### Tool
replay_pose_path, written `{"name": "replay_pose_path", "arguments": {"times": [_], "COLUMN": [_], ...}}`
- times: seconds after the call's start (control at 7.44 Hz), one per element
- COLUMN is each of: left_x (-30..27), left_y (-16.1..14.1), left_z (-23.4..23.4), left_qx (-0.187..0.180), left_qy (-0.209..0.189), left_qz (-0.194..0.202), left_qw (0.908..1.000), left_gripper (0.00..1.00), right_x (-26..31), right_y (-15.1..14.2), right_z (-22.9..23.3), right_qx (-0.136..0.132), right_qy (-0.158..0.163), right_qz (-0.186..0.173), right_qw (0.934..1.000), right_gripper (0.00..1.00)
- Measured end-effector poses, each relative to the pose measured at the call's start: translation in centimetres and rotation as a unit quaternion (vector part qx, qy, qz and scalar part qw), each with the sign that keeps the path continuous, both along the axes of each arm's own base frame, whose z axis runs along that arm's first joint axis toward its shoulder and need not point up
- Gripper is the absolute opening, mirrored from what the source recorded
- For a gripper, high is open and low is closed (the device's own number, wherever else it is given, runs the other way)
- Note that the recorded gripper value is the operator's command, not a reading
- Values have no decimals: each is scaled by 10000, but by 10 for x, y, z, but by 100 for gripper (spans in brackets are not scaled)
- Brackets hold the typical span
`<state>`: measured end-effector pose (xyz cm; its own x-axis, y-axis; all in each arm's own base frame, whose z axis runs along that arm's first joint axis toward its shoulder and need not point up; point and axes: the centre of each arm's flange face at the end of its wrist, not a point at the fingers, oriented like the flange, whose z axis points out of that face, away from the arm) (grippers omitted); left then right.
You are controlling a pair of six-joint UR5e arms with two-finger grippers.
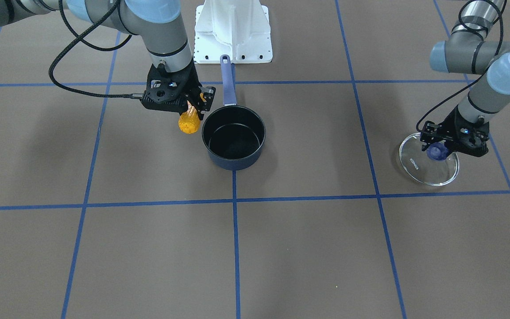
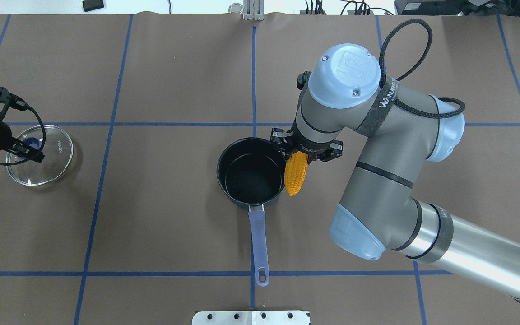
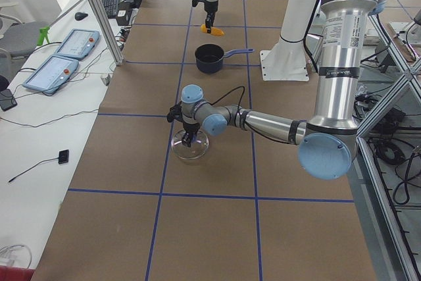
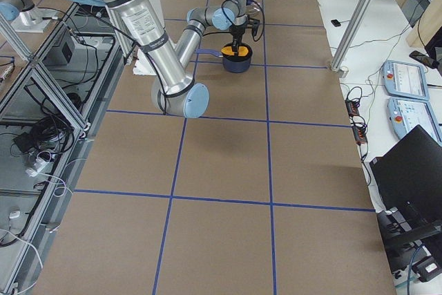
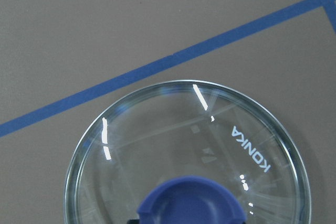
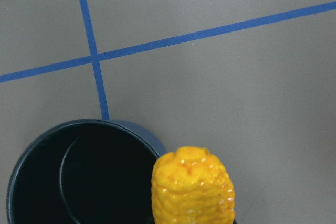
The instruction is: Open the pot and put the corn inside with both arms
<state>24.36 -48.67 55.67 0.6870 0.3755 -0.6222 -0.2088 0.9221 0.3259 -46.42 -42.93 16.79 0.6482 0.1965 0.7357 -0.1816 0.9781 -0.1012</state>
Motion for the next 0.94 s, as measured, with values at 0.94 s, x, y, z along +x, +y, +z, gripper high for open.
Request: {"name": "replay_pose_path", "arguments": {"times": [0.94], "left_x": [-13], "left_y": [3], "left_z": [-21], "left_qx": [138], "left_qy": [160], "left_qz": [-45], "left_qw": [9998], "left_gripper": [97], "right_x": [-77], "right_y": [-5], "right_z": [-33], "right_qx": [-22], "right_qy": [190], "right_qz": [17], "right_qw": [9998], "right_gripper": [0]}}
